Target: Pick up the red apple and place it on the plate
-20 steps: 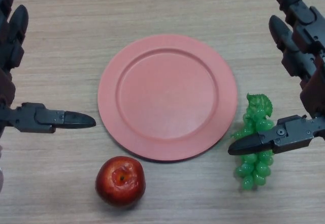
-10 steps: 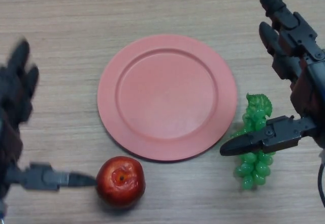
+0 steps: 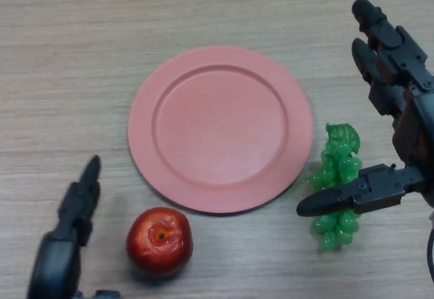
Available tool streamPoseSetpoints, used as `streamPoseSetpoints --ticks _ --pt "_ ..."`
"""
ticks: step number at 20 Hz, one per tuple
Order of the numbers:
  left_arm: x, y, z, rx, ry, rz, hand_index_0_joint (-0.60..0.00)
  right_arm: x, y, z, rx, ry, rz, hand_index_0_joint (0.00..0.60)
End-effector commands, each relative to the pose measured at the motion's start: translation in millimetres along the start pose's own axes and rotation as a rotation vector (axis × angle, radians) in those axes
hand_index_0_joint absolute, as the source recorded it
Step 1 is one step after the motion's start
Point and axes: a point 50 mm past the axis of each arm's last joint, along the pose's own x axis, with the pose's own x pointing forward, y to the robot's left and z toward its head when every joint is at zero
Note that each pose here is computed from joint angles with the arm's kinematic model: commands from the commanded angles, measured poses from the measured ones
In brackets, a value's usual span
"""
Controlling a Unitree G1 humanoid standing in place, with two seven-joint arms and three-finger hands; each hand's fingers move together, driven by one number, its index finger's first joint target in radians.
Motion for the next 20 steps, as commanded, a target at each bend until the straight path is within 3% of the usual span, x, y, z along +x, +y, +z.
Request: streamPoseSetpoints --ticks 1,3,6,9,10,11,15,17,20 --pt "4.9 -0.2 25.0 -0.001 -0.234 0.023 0.000 -7.2 -4.3 36.6 -0.016 -0.266 -0.006 0.000" --pt "10.6 -7.9 25.7 -0.006 -0.266 0.022 0.000 -10.7 -4.9 39.5 -0.032 -0.288 0.015 0.000" --pt "14.0 -17.4 22.7 0.038 -0.241 0.007 0.000 -12.8 -5.3 42.1 -0.055 -0.309 0.022 0.000" --pt "14.7 -17.7 22.0 0.036 -0.182 -0.003 -0.350 -13.7 -5.2 43.1 -0.059 -0.317 0.023 0.000" --pt "15.7 -16.8 21.0 0.039 -0.135 0.009 -0.500 -14.9 -5.9 44.3 -0.059 -0.322 0.023 0.000" --pt "16.2 -14.1 21.1 0.038 -0.108 0.038 -0.596 -16.6 -8.4 46.7 -0.053 -0.329 0.021 0.000" --pt "14.8 -14.8 21.1 -0.024 -0.077 0.006 -0.600 -16.0 -10.5 46.5 -0.036 -0.326 0.013 0.000" --pt "12.4 -16.6 32.3 -0.055 -0.065 -0.024 -0.600 -14.0 -9.2 45.3 -0.040 -0.316 0.015 0.000" --pt "13.0 -17.1 56.8 -0.066 -0.218 0.021 -0.600 -13.6 -17.5 47.2 -0.024 -0.305 -0.010 0.000"
